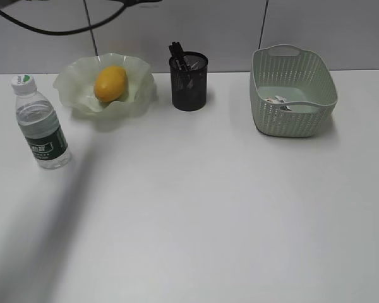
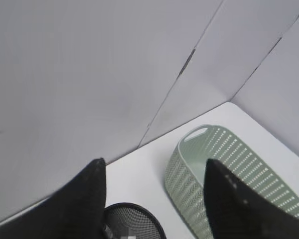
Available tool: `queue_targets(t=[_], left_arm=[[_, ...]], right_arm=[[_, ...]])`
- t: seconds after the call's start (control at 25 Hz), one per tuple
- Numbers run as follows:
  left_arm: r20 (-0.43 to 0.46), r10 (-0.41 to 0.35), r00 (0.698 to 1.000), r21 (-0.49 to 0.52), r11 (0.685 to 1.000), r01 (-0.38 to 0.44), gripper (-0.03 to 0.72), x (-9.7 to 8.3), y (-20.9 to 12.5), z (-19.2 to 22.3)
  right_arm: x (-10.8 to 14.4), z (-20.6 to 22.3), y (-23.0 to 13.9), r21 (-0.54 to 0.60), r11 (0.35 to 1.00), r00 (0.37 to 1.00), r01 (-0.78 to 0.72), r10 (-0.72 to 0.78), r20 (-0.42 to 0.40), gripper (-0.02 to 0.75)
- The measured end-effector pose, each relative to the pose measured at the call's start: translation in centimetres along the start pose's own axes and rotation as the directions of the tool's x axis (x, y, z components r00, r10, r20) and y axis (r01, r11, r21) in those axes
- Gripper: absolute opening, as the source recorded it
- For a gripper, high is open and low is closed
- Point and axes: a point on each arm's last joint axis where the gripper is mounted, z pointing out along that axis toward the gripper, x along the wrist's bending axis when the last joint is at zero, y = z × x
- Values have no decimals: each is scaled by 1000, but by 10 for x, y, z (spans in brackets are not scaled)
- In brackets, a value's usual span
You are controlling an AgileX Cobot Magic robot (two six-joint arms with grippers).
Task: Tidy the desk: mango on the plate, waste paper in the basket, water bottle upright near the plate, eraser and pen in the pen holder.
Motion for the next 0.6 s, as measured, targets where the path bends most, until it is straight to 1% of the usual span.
queue_targets(t=[0.08, 0.12, 0.16, 0.24, 0.28, 0.36, 0.44, 0.48, 0.56, 0.6], left_arm=[[-22, 41, 999, 19, 999, -40, 460, -7, 15, -17], [-43, 77, 996, 43, 996, -76, 456, -10, 20, -25], [-75, 108, 991, 75, 992, -103, 453, -12, 24, -32], [-145, 150, 978, 139, 982, -130, 451, -19, 34, -50], [-190, 172, 966, 173, 975, -140, 450, -22, 39, -59], [-293, 170, 941, 223, 969, -106, 449, -25, 46, -77], [-401, 209, 892, 292, 952, -92, 448, -26, 52, -96], [-443, 213, 871, 323, 944, -67, 447, -28, 54, -106], [-522, 240, 818, 392, 920, -19, 446, -29, 55, -125], [-551, 239, 799, 410, 912, 10, 446, -30, 55, -132]], right_arm=[[0, 0, 0, 0, 1000, 1000, 0, 0, 0, 422], [0, 0, 0, 0, 1000, 1000, 0, 0, 0, 422], [0, 0, 0, 0, 1000, 1000, 0, 0, 0, 422], [0, 0, 0, 0, 1000, 1000, 0, 0, 0, 422], [0, 0, 0, 0, 1000, 1000, -1, 1, 0, 422], [0, 0, 0, 0, 1000, 1000, -1, 1, 0, 422], [0, 0, 0, 0, 1000, 1000, -1, 1, 0, 422], [0, 0, 0, 0, 1000, 1000, -1, 1, 0, 422], [0, 0, 0, 0, 1000, 1000, -1, 1, 0, 422], [0, 0, 0, 0, 1000, 1000, -1, 1, 0, 422]])
